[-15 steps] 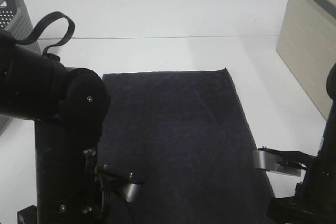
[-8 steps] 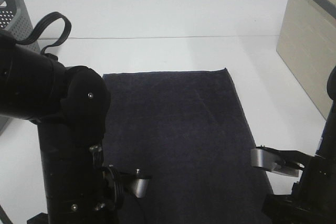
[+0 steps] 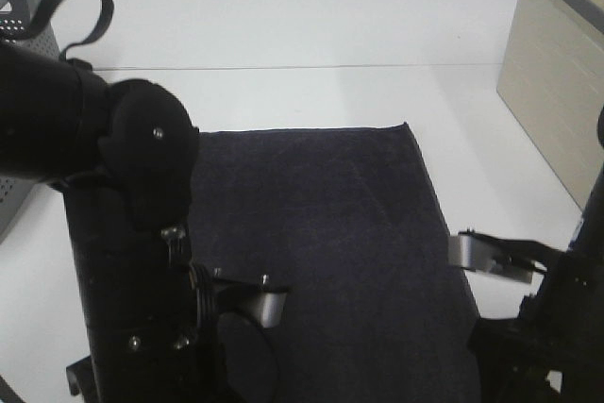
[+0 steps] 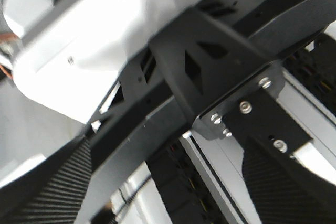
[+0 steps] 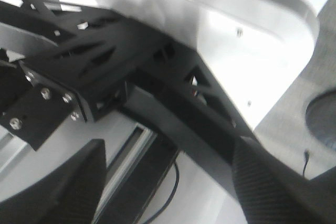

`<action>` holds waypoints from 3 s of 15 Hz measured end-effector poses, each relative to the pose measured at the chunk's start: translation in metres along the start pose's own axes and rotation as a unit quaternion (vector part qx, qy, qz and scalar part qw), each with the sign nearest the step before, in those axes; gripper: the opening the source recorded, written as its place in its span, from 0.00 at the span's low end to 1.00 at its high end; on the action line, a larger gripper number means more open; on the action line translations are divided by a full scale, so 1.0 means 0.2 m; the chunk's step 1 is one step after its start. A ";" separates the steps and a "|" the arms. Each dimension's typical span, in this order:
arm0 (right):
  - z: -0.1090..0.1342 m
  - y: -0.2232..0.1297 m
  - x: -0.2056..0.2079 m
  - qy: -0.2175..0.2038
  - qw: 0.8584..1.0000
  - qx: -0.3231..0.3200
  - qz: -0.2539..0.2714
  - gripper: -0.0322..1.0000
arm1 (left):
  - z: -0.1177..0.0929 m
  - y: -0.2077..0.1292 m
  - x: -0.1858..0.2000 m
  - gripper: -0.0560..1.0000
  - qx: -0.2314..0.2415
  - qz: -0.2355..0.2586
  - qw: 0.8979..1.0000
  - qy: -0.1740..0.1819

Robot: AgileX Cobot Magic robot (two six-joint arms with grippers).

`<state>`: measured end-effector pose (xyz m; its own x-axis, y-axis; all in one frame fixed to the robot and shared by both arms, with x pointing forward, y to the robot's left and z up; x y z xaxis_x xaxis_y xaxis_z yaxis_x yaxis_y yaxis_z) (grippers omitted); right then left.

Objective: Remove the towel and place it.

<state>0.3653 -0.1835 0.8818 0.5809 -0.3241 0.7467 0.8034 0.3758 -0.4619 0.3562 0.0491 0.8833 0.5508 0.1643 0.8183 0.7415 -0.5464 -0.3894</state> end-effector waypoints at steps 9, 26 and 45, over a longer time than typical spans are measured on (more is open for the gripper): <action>0.07 0.05 0.61 -0.174 0.961 0.025 -0.213 0.80 | 0.21 0.23 0.51 0.76 0.009 -0.167 0.981 0.099; -0.06 0.97 1.20 -0.142 0.939 0.040 -0.312 0.80 | 1.06 0.55 1.08 0.76 0.127 -0.373 0.916 0.079; -0.55 1.41 0.98 -0.052 0.953 -0.021 -0.299 0.80 | 1.32 1.18 0.89 0.76 0.096 -0.393 0.914 0.026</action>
<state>0.7208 -0.2374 0.8457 0.0040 -0.3807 0.9247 0.9923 0.1163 0.0436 0.7301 0.1650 0.8251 -0.1953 0.4022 0.8945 0.9568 -0.1222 0.2638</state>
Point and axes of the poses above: a point on each arm's last joint axis where the gripper is mounted, x pointing back along that axis away from the gripper, z along the wrist's bending axis when the last joint is at zero, y = z × x, the point moved 6 cm from there along -x, pointing out along that axis toward the gripper, and after that the axes turned 1 degree about x, right-handed, at the moved point
